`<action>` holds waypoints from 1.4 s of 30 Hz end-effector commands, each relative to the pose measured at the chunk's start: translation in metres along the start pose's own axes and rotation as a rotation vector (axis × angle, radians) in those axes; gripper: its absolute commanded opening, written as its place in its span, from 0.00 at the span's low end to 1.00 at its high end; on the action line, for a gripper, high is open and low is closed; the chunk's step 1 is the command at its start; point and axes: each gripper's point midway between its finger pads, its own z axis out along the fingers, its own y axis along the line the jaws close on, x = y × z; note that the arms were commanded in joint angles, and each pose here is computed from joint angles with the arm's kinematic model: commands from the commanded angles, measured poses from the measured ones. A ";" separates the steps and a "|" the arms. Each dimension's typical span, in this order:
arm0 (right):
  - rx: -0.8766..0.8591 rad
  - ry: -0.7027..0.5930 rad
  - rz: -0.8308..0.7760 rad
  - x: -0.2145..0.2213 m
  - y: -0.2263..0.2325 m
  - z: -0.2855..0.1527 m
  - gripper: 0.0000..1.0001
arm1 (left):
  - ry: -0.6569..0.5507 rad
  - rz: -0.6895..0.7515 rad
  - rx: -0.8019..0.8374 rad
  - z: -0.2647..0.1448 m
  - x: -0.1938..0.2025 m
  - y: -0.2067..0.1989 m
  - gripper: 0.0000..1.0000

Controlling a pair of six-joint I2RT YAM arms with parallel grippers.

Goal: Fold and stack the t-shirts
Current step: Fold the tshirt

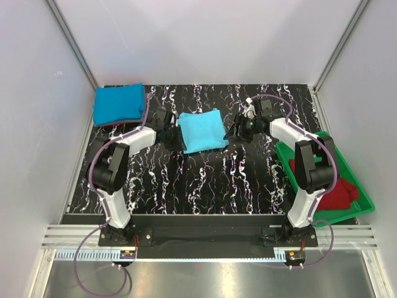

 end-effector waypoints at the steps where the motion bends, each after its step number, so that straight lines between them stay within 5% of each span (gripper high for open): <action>1: -0.001 -0.057 -0.039 -0.009 0.013 -0.012 0.57 | -0.162 -0.036 -0.025 -0.031 -0.030 -0.009 0.34; 3: -0.003 -0.056 -0.032 -0.009 0.013 -0.012 0.57 | -0.216 -0.057 -0.056 -0.041 -0.046 -0.002 0.50; 9: -0.022 -0.057 -0.023 -0.008 0.018 -0.015 0.57 | -0.251 0.014 -0.021 -0.028 -0.086 0.004 0.59; 13: -0.036 -0.058 -0.025 -0.010 0.022 -0.015 0.57 | -0.240 0.028 0.077 -0.003 -0.095 -0.004 0.59; 28: -0.078 -0.039 -0.027 -0.010 0.023 -0.005 0.56 | -0.226 0.015 -0.028 0.064 -0.122 0.029 0.60; 35: -0.087 -0.039 -0.020 -0.013 0.023 -0.001 0.56 | -0.223 -0.003 -0.022 0.071 -0.128 0.028 0.45; 40: -0.091 -0.047 -0.008 -0.015 0.024 0.000 0.56 | -0.212 -0.043 0.006 0.073 -0.133 0.019 0.00; 42: -0.096 -0.049 -0.012 -0.015 0.026 -0.001 0.56 | -0.230 -0.056 0.015 0.061 -0.137 0.011 0.00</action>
